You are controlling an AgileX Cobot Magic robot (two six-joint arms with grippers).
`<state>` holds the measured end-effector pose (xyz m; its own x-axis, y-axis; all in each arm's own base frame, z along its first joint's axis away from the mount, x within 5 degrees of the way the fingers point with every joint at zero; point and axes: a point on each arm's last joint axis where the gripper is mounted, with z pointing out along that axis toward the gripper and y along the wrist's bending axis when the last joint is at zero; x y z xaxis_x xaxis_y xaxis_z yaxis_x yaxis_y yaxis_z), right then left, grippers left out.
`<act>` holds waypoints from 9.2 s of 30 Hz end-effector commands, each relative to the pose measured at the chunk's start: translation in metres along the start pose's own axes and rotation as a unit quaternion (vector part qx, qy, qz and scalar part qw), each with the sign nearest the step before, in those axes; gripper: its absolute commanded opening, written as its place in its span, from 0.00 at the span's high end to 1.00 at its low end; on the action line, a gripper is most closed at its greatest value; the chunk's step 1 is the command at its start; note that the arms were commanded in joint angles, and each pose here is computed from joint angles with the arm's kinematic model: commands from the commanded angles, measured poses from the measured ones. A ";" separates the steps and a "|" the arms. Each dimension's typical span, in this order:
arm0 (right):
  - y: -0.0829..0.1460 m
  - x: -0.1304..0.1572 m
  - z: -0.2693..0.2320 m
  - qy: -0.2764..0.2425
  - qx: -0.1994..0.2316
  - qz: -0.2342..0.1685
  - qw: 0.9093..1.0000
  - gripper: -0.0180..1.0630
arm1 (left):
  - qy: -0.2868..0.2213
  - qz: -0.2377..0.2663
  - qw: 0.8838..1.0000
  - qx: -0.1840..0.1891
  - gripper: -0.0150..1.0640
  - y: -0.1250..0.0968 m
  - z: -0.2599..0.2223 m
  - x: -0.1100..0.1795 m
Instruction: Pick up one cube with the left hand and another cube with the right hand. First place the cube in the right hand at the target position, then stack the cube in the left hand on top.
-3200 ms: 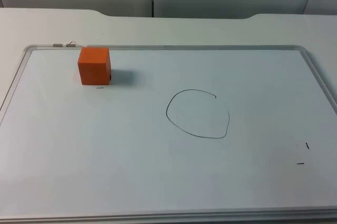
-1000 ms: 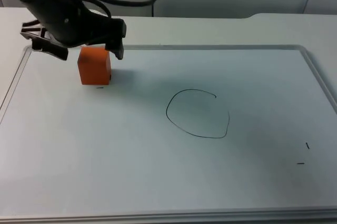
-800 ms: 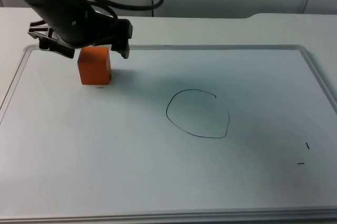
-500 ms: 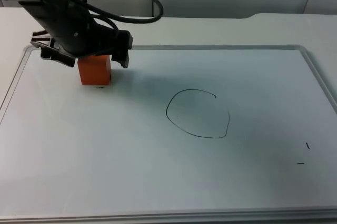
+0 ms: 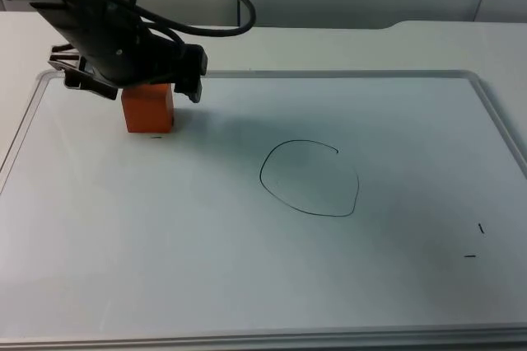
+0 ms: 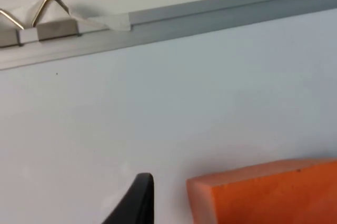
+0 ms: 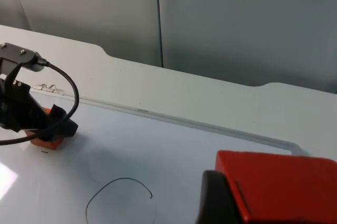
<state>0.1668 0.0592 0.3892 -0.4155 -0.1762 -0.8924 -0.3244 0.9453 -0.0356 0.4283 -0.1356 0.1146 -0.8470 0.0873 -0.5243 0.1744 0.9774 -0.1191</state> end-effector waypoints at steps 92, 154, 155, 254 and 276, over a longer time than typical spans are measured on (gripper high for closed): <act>0.008 0.019 0.059 0.124 -0.026 -0.019 0.992 0.99 | -0.149 0.076 0.985 -0.035 0.96 0.022 -0.345 0.151; 0.110 0.141 0.323 0.295 -0.085 -0.090 0.947 0.99 | -0.150 0.076 0.985 -0.034 0.96 0.022 -0.345 0.150; 0.110 0.141 0.323 0.295 -0.085 -0.089 0.947 0.99 | -0.150 0.076 0.985 -0.034 0.96 0.022 -0.345 0.150; 0.026 -0.024 -0.071 -0.217 -0.087 -0.135 0.963 0.15 | -0.046 0.270 0.952 0.135 0.96 -0.116 -0.181 0.016; 0.026 -0.024 -0.071 -0.216 -0.087 -0.136 0.963 0.15 | 0.020 0.330 0.931 0.156 0.96 -0.166 -0.071 0.001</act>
<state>0.1092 0.0686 0.4409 0.0709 -0.2504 -0.9655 -0.5218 0.8156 -0.2499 0.3611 -0.2788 0.1939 -0.5200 0.6632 -0.5383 0.7910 0.6117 -0.0106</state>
